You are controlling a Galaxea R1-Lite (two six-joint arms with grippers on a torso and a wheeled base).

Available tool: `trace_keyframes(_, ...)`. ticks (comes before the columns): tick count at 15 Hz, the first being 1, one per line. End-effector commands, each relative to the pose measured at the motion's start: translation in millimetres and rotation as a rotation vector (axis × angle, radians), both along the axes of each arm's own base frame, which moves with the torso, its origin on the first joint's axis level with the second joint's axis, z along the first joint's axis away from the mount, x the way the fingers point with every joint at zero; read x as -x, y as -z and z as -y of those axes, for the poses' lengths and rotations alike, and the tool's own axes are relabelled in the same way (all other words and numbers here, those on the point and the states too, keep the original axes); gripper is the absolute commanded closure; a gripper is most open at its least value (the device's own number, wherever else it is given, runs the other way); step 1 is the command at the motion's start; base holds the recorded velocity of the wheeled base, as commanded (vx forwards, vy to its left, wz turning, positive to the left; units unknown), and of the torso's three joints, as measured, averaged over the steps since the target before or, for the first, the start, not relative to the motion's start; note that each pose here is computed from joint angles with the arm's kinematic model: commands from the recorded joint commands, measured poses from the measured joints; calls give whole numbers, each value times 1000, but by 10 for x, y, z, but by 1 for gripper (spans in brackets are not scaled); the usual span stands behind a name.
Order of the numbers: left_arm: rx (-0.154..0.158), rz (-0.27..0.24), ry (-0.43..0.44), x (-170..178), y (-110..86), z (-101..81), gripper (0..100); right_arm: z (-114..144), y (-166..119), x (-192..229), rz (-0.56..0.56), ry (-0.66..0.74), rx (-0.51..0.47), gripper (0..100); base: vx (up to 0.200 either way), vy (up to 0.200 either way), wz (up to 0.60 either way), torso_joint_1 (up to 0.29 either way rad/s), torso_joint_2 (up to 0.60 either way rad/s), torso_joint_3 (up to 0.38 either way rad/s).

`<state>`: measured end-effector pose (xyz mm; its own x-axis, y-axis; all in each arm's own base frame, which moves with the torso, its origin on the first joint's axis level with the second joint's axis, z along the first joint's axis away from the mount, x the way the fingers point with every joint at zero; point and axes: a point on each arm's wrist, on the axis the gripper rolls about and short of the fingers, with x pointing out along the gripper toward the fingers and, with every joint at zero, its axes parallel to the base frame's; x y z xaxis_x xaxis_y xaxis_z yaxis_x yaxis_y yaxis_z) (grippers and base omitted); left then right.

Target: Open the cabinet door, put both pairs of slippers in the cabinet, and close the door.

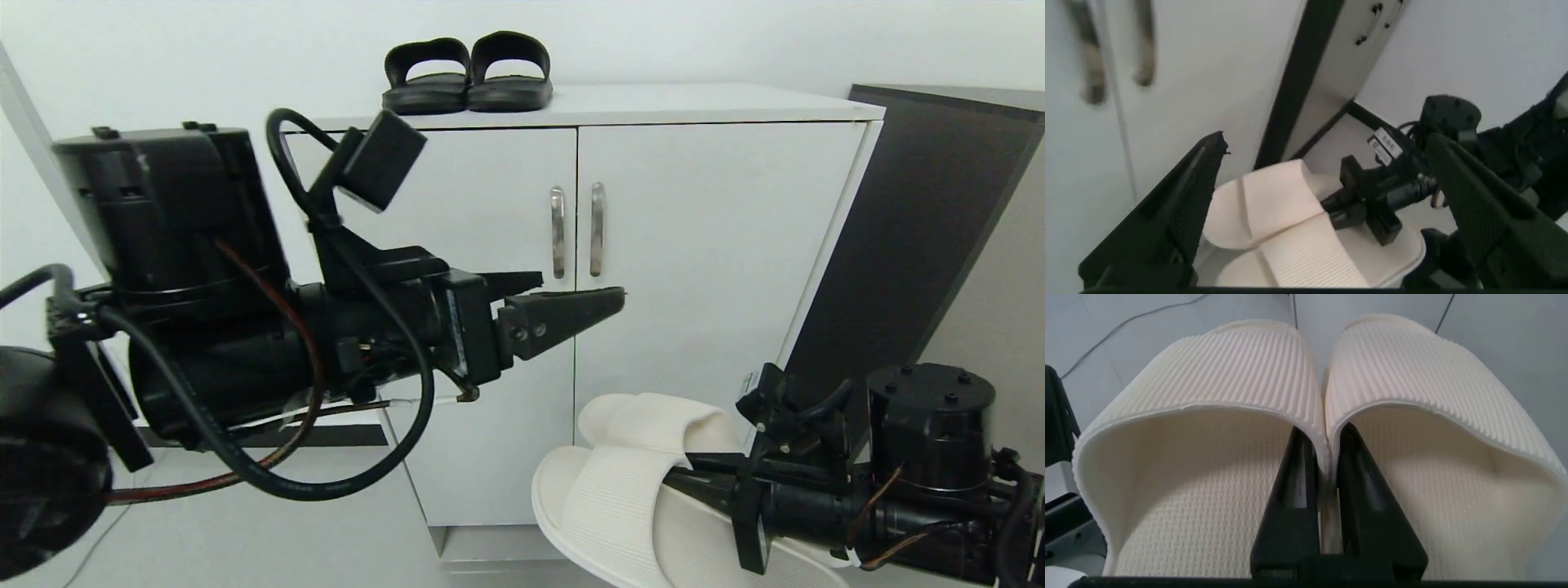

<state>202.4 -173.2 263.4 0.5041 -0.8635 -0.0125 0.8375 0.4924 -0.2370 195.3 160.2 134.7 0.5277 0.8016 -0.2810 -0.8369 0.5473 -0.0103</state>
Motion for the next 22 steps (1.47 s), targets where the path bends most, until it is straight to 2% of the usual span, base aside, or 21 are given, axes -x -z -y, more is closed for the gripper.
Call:
trace_keyframes(1, 1, -55, 40, -270, 80, 240, 0, 29, 4, 7, 6, 7, -4, 100, 0, 0, 0, 0, 0, 0)
trace_keyframes(3, 4, -64, 121, -408, 68, 349, 0, 54, 2, -4, 9, 15, -9, 100, 0, 0, 0, 0, 0, 0)
trace_keyframes(4, 5, -63, 135, -460, 66, 395, 0, 57, 2, -6, 9, 16, -9, 100, 0, 0, 0, 0, 0, 0)
trace_keyframes(7, 50, -95, 168, -742, 15, 595, 0, 60, 2, -3, 9, 16, -9, 100, 0, 0, 0, 0, 0, 0)
trace_keyframes(10, 67, -88, 126, -920, -11, 592, 0, 64, 5, -3, 8, 18, -8, 100, 0, 0, 0, 0, 0, 0)
trace_keyframes(12, 73, -83, 36, -960, -76, 573, 0, 65, 6, -9, 8, 20, -8, 100, 0, 0, 0, 0, 0, 0)
trace_keyframes(16, 98, -58, -68, -984, -182, 563, 0, 68, 13, -11, 7, 22, -5, 100, 0, 0, 0, 0, 0, 0)
trace_keyframes(19, 82, -77, -114, -1029, -162, 577, 0, 69, 9, -10, 8, 22, -6, 100, 0, 0, 0, 0, 0, 0)
trace_keyframes(22, 81, -79, -156, -1155, -103, 658, 0, 71, 5, -8, 11, 25, -5, 100, 0, 0, 0, 0, 0, 0)
